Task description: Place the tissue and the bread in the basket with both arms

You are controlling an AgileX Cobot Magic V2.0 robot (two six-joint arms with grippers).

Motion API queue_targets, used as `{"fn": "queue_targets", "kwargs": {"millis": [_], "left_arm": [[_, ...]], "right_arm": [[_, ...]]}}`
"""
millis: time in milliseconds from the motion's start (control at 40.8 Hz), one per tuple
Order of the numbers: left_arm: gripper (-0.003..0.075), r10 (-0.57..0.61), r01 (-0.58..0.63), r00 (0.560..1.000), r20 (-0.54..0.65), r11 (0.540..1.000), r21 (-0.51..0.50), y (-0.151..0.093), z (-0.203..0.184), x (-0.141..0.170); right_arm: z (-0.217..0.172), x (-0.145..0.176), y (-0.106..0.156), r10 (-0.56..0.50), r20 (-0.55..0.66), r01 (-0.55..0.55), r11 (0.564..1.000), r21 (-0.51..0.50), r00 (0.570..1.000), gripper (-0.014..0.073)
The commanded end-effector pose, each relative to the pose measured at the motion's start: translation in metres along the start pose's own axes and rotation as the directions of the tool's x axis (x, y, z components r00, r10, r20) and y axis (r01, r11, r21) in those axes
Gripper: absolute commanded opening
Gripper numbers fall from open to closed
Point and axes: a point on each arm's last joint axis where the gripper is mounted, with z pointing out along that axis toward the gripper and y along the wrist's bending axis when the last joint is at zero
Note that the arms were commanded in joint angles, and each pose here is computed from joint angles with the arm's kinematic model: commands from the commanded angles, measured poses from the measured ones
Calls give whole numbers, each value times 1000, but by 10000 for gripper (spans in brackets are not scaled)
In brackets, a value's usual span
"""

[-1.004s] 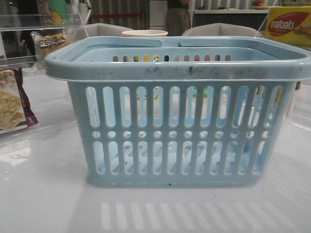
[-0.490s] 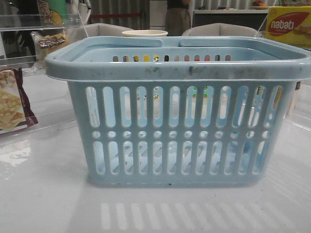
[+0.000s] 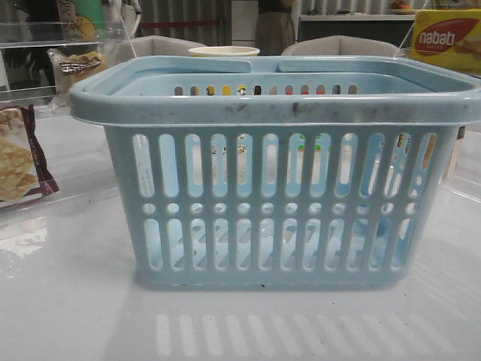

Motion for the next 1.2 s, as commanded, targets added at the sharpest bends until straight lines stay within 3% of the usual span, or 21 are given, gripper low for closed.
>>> {"fn": "queue_targets", "kwargs": {"millis": [0, 147, 294, 416, 539, 710, 906, 1176], "left_arm": [[92, -16, 17, 986, 163, 1000, -8, 1, -5, -37], [92, -12, 12, 983, 182, 1000, 5, 1, -13, -81], [92, -9, 7, 993, 119, 1000, 20, 0, -12, -122], [92, -6, 5, 999, 41, 1000, 31, 0, -1, -152], [92, -1, 6, 996, -92, 999, 44, -1, 18, -169], [92, 7, 12, 951, -310, 998, 60, -2, 45, -161], [92, 18, 25, 843, -537, 997, 73, -4, 64, -135], [92, 19, 35, 775, -632, 997, 73, -5, 84, -120]], "right_arm": [[-4, -25, 1, -13, 156, 15, 1000, -6, 988, 57], [-12, -68, 3, -13, 207, 15, 1000, -8, 978, 57], [-20, -115, 5, -21, 207, 23, 1000, -5, 978, 57], [-16, -151, 7, -27, 138, 27, 1000, -1, 990, 57], [-3, -170, 8, -27, -5, 27, 1000, 3, 1000, 57], [25, -163, 7, -25, -256, 28, 1000, 9, 966, 57], [51, -137, 6, -20, -488, 31, 999, 14, 873, 57], [75, -106, 5, -16, -638, 34, 999, 16, 770, 57]]}}
